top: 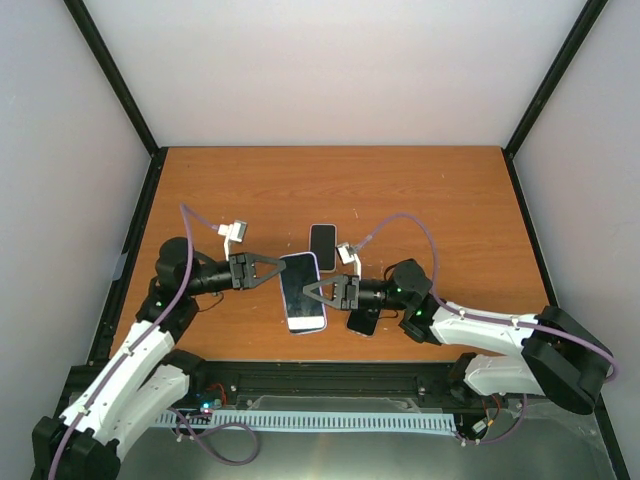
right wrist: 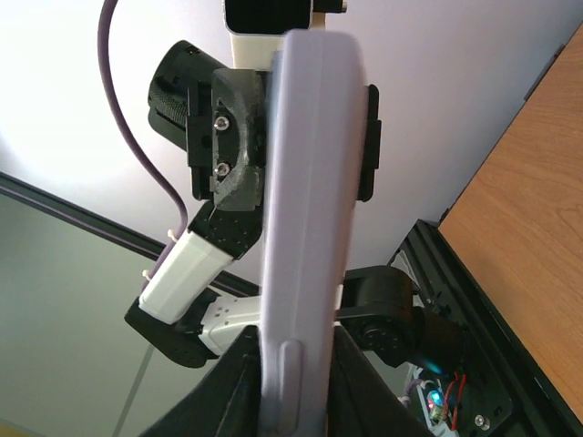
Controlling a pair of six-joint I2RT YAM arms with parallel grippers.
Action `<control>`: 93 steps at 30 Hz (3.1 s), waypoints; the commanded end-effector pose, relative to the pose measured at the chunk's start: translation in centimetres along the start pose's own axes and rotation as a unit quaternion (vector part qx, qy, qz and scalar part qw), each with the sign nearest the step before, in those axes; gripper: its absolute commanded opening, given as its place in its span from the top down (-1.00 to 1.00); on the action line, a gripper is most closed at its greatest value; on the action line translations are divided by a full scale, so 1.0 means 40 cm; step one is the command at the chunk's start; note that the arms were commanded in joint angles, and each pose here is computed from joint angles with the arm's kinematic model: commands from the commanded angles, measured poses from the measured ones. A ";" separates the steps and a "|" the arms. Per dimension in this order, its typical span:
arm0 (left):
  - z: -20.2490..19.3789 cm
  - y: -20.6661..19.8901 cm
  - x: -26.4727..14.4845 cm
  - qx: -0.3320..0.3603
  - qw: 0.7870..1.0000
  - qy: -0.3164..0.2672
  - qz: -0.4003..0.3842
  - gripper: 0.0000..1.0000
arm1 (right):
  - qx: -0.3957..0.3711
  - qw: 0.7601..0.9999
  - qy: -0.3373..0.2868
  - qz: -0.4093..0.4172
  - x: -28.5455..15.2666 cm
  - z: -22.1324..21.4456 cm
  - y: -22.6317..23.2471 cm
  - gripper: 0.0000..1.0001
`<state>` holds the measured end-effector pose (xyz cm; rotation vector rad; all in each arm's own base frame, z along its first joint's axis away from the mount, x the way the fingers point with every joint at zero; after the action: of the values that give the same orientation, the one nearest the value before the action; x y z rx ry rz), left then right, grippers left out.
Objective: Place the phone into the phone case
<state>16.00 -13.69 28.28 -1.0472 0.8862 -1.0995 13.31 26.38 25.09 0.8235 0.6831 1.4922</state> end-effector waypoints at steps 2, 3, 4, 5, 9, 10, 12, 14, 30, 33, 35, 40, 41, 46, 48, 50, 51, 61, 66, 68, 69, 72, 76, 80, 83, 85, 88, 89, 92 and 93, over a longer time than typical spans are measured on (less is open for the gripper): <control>0.005 -0.058 -0.016 0.040 0.999 -0.020 -0.014 0.39 | -0.033 0.998 -0.022 0.057 0.001 0.027 0.065 0.65; 0.004 -0.059 -0.017 0.041 0.999 -0.022 -0.018 0.38 | -0.034 0.997 -0.022 0.058 0.000 0.027 0.067 0.65; 0.003 -0.060 -0.017 0.041 0.999 -0.021 -0.022 0.38 | -0.034 0.998 -0.021 0.058 -0.002 0.025 0.067 0.65; 0.002 -0.058 -0.016 0.039 0.999 -0.020 -0.024 0.39 | -0.034 0.997 -0.022 0.058 -0.002 0.025 0.068 0.65; 0.005 -0.039 -0.010 0.029 0.999 -0.015 -0.018 0.72 | -0.031 0.998 -0.021 0.058 -0.005 0.021 0.065 0.65; 0.006 -0.036 -0.009 0.027 0.999 -0.015 -0.016 0.83 | -0.030 0.998 -0.021 0.057 -0.005 0.020 0.064 0.64; 0.009 -0.028 -0.005 0.023 1.000 -0.013 -0.007 0.98 | -0.029 0.998 -0.021 0.056 -0.006 0.019 0.062 0.60; 0.012 -0.022 -0.003 0.019 1.000 -0.013 0.004 0.99 | -0.029 0.998 -0.023 0.054 -0.006 0.020 0.061 0.55; 0.000 -0.003 -0.004 -0.019 1.000 0.000 0.013 0.11 | -0.010 0.994 -0.112 -0.001 0.002 0.076 0.044 0.69; -0.017 0.017 -0.004 -0.025 1.000 0.015 0.007 -0.10 | -0.010 0.989 -0.145 -0.022 0.002 0.097 0.037 0.69; -0.027 0.027 -0.005 -0.028 0.999 0.025 0.002 -0.16 | -0.010 0.986 -0.162 -0.030 0.002 0.110 0.034 0.69; -0.048 0.042 -0.010 -0.029 0.999 0.040 -0.004 -0.18 | -0.011 0.980 -0.192 -0.049 0.005 0.140 0.023 0.70; -0.049 0.045 -0.010 -0.030 0.999 0.042 -0.004 -0.18 | -0.009 0.979 -0.195 -0.052 0.005 0.143 0.019 0.70; -0.053 0.054 -0.007 -0.030 0.998 0.049 -0.007 -0.15 | 0.005 0.978 -0.198 -0.058 0.015 0.150 -0.001 0.70; -0.050 0.055 -0.005 -0.029 0.998 0.050 -0.007 -0.05 | 0.009 0.979 -0.196 -0.057 0.019 0.150 -0.008 0.70; -0.047 0.057 -0.003 -0.030 0.998 0.051 -0.002 0.21 | 0.013 0.979 -0.193 -0.058 0.022 0.147 -0.014 0.70; -0.044 0.056 -0.002 -0.029 0.998 0.048 0.002 0.40 | 0.015 0.979 -0.192 -0.060 0.023 0.145 -0.018 0.70; -0.013 0.056 0.000 -0.015 0.997 0.020 0.067 0.99 | 0.019 0.982 -0.175 -0.075 0.021 0.133 -0.032 0.65; -0.011 0.037 -0.003 -0.012 0.998 0.015 0.061 0.74 | 0.017 0.983 -0.166 -0.072 0.021 0.128 -0.029 0.73; -0.009 0.023 -0.007 -0.003 0.998 0.005 0.056 0.56 | 0.012 0.985 -0.156 -0.066 0.021 0.124 -0.024 0.74; -0.008 0.016 -0.009 0.000 0.999 0.000 0.053 0.45 | 0.009 0.987 -0.151 -0.061 0.021 0.122 -0.020 0.74; 0.000 0.001 -0.013 0.015 0.999 -0.018 0.048 0.13 | 0.003 0.990 -0.130 -0.045 0.023 0.113 -0.008 0.74; 0.015 -0.013 -0.009 0.030 0.998 -0.028 0.042 -0.05 | -0.005 0.994 -0.105 -0.019 0.024 0.097 0.007 0.74; 0.037 -0.011 0.000 0.036 0.997 -0.038 0.052 0.05 | -0.013 0.996 -0.086 -0.013 0.022 0.073 0.016 0.73; 0.051 -0.001 0.010 0.030 0.997 -0.037 0.059 0.22 | -0.018 0.997 -0.076 -0.012 0.022 0.060 0.020 0.73; 0.056 0.004 0.015 0.027 0.997 -0.034 0.058 0.40 | -0.018 0.997 -0.070 -0.015 0.021 0.054 0.019 0.72; 0.059 0.006 0.018 0.027 0.998 -0.033 0.056 0.73 | -0.018 0.997 -0.065 -0.029 0.019 0.049 0.011 0.69; 0.060 0.007 0.018 0.025 0.997 -0.033 0.058 0.81 | -0.016 0.997 -0.063 -0.035 0.019 0.047 0.007 0.68; 0.061 0.016 0.020 0.019 0.997 -0.033 0.065 0.96 | -0.013 0.997 -0.061 -0.054 0.016 0.043 -0.004 0.64; 0.060 0.017 0.020 0.017 0.997 -0.033 0.065 0.99 | -0.012 0.997 -0.060 -0.054 0.016 0.043 -0.005 0.60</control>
<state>18.04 -13.94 27.00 -0.9992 0.9327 -0.9640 15.43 27.18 24.32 0.8550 0.6846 1.2820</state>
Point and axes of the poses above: each gripper's point midway between its finger pads, its own x axis out along the fingers, its own y axis along the line the jaws close on, z = x × y, the point moved 8 cm from there along -x, back along the fingers, and after that the axes turned 9 degrees about -x, right-handed, at the moved point
